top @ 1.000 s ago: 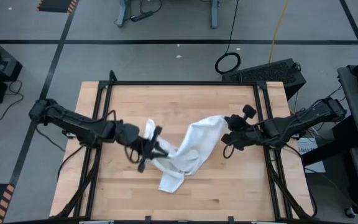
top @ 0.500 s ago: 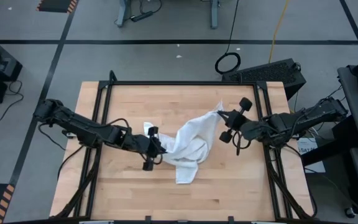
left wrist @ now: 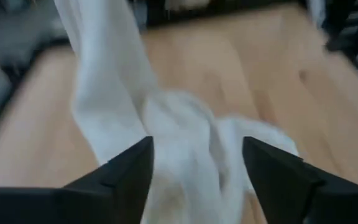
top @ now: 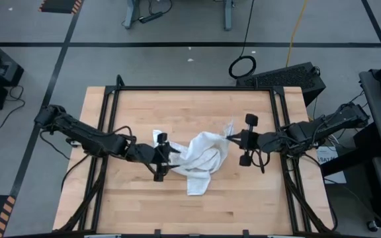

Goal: Roll towel
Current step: Roll the white towel

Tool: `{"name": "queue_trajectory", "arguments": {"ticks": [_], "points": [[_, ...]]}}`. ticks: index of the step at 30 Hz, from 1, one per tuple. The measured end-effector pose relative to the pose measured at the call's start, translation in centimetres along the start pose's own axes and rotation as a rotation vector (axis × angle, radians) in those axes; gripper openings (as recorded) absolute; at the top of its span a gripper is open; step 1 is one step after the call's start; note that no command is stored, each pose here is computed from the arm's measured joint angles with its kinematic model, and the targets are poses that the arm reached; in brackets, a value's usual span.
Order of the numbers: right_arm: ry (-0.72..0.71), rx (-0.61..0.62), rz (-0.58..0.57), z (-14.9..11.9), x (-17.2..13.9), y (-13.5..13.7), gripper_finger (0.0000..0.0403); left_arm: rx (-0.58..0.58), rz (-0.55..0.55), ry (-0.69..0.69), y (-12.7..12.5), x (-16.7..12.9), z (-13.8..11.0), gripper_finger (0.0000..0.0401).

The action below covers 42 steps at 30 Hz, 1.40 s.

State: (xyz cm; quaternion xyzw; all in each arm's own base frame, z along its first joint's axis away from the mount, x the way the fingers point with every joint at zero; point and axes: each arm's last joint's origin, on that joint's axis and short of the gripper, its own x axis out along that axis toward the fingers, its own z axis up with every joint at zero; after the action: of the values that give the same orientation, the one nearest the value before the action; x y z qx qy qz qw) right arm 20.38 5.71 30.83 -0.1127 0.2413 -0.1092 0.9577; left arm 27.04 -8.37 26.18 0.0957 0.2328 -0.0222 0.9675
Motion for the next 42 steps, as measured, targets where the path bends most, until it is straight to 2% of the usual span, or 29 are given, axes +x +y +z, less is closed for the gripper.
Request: {"name": "queue_trajectory", "arguments": {"ticks": [5, 8, 11, 15, 20, 25, 28, 34, 38, 42], "points": [[-0.01, -0.039, 0.025, 0.0, -0.3, 0.5, 0.0, 0.086, 0.184, -0.362, 2.3, -1.0, 4.0, 0.0277], [-0.012, -0.062, 0.037, 0.0, -0.4, 0.8, 0.0, 0.14, 0.189, -0.453, 4.2, -0.1, 4.5, 0.0278], [-0.003, -0.082, 0.049, -0.1, -0.2, 1.3, 0.0, 0.179, 0.103, -0.463, 6.3, 1.5, 3.7, 0.0279], [0.015, -0.133, 0.065, -0.3, 0.4, 2.3, 0.0, 0.192, 0.041, -0.421, 8.1, 4.5, 2.0, 0.0277], [-0.012, -0.196, 0.083, -0.1, 1.0, 3.4, 0.0, 0.268, -0.073, -0.396, 8.2, 8.5, 1.7, 0.0251], [-0.046, -0.26, 0.079, 0.2, 1.2, 3.8, 0.0, 0.338, -0.094, -0.359, 8.0, 11.7, 2.2, 0.0213], [-0.046, -0.256, 0.015, 0.3, 1.1, 3.5, 0.0, 0.331, -0.103, -0.306, 8.4, 12.9, 2.3, 0.0182], [-0.009, -0.267, -0.222, 0.1, 1.1, 2.8, 0.0, 0.271, -0.125, -0.285, 8.1, 13.2, 2.4, 0.0083], [0.023, -0.291, -0.318, -0.2, 1.0, 2.5, 0.0, 0.189, -0.142, -0.288, 7.8, 12.5, 3.0, 0.0023], [0.05, -0.319, -0.336, -0.5, 0.9, 2.5, 0.0, 0.141, -0.155, -0.295, 7.4, 11.4, 3.9, 0.001]]}}
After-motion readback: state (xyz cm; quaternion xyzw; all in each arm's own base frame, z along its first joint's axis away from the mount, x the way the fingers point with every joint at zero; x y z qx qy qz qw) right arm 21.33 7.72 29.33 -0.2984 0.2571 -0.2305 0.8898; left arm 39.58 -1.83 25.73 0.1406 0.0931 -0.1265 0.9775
